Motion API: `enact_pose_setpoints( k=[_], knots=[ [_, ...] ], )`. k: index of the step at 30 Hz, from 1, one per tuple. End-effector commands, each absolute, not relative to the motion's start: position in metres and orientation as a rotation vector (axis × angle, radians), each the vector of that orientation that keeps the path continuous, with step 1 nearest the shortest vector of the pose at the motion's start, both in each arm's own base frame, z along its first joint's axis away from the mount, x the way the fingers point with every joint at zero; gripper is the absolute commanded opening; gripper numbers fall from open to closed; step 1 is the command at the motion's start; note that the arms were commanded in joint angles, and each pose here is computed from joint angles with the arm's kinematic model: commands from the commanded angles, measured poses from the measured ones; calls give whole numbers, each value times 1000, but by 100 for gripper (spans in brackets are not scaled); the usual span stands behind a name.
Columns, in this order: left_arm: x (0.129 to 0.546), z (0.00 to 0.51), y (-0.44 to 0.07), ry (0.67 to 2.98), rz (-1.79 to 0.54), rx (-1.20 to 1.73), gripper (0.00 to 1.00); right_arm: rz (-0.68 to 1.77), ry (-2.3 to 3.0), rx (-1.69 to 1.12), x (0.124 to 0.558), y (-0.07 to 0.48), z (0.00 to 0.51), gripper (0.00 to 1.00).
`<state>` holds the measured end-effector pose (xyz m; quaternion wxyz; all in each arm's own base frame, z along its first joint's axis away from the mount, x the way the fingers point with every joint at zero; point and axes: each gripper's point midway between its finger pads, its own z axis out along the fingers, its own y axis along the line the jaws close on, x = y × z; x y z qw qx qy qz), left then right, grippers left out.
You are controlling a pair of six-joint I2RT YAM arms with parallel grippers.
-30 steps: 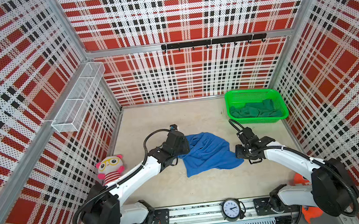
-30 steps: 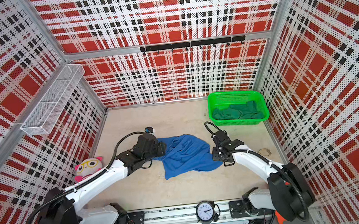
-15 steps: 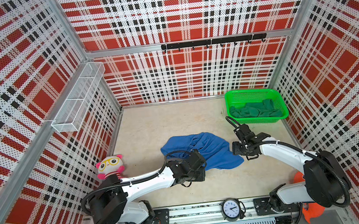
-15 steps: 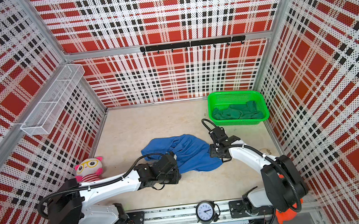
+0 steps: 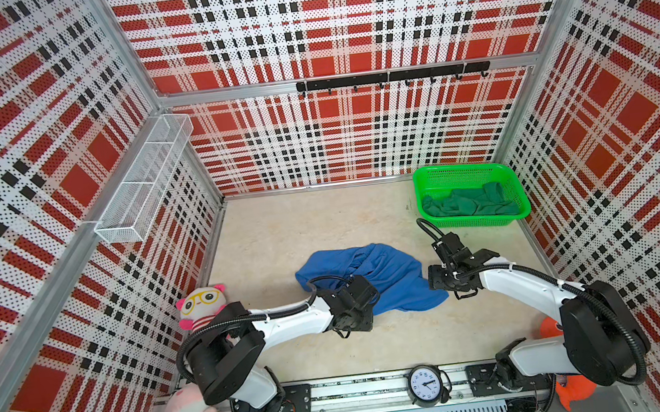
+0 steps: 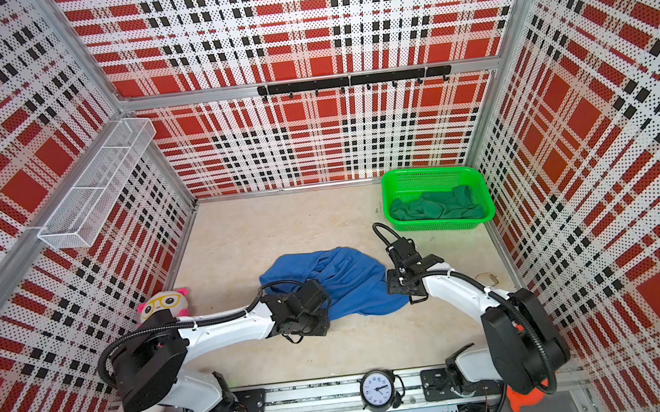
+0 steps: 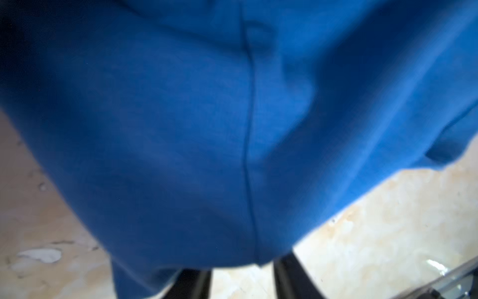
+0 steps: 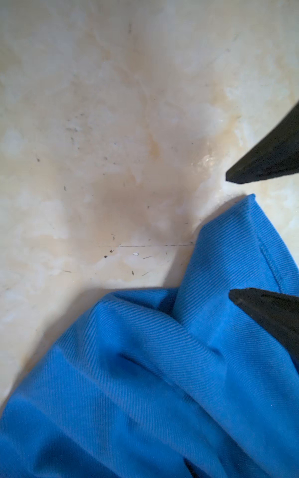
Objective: Fold and stack the tank tops
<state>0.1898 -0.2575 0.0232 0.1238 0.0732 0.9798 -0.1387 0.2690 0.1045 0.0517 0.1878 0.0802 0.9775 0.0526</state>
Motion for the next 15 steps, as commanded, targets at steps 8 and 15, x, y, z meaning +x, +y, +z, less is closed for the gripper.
enact_pose_setpoints(
  k=[8, 15],
  knots=[
    [224, 34, -261, 2788, -374, 246, 10, 197, 2716, 240, 271, 107, 57, 69],
    [237, 58, -267, 2740, -390, 250, 0, 201, 2718, 227, 269, 107, 58, 69]
  ],
)
